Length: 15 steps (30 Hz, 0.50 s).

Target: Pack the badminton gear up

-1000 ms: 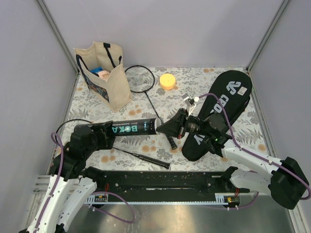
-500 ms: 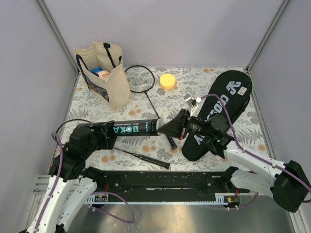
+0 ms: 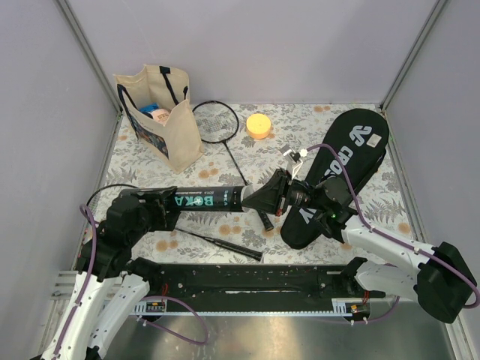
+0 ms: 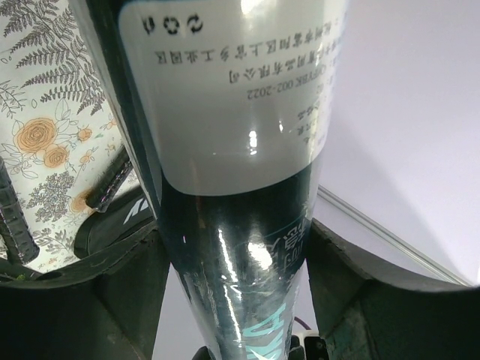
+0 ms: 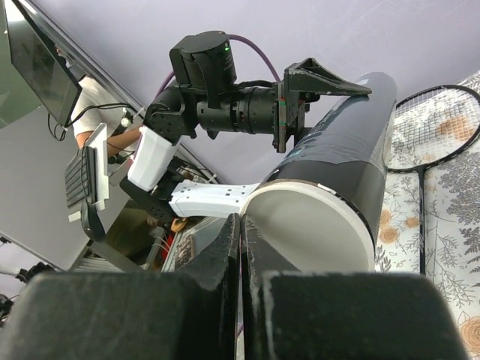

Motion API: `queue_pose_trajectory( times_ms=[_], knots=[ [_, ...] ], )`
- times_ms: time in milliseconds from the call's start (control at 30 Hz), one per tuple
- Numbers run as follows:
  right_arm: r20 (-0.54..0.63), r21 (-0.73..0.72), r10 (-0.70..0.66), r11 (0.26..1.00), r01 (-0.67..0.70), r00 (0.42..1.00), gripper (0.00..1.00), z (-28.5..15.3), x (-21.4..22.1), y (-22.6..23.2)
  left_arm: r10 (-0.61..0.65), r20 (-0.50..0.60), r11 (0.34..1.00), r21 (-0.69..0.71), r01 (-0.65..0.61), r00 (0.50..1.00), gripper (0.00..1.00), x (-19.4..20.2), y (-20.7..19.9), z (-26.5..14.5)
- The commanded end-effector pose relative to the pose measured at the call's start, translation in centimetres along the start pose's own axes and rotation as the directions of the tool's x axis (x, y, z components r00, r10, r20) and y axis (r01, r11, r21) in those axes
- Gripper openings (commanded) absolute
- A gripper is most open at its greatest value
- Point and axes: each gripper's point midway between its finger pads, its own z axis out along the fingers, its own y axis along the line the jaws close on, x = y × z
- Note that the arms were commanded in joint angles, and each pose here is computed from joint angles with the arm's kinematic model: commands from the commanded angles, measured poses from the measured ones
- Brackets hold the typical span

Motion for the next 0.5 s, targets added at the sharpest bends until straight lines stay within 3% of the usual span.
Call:
queue_pose_trajectory(
  times_ms=[0,233,467],
  knots=[
    [-0.022,-0.037,0.012,0.999,-0.013,1.000,0.00,0.3,0.1,0.9,0.049,-0.158,0.987,0.160,-0.023,0.986,0.23,3.4,-4.3,-2.3],
    [-0.102,-0.067,0.053,0.996,-0.060,0.993,0.00,0.3,1.4,0.8,0.072,-0.187,0.984,0.173,-0.040,0.980,0.22,3.9,-3.9,-1.6],
    [-0.079,-0.102,0.058,0.993,-0.066,0.995,0.00,0.7,0.8,0.7,0.063,-0.214,0.980,0.200,-0.019,0.975,0.22,4.3,-4.6,-2.6]
  ],
)
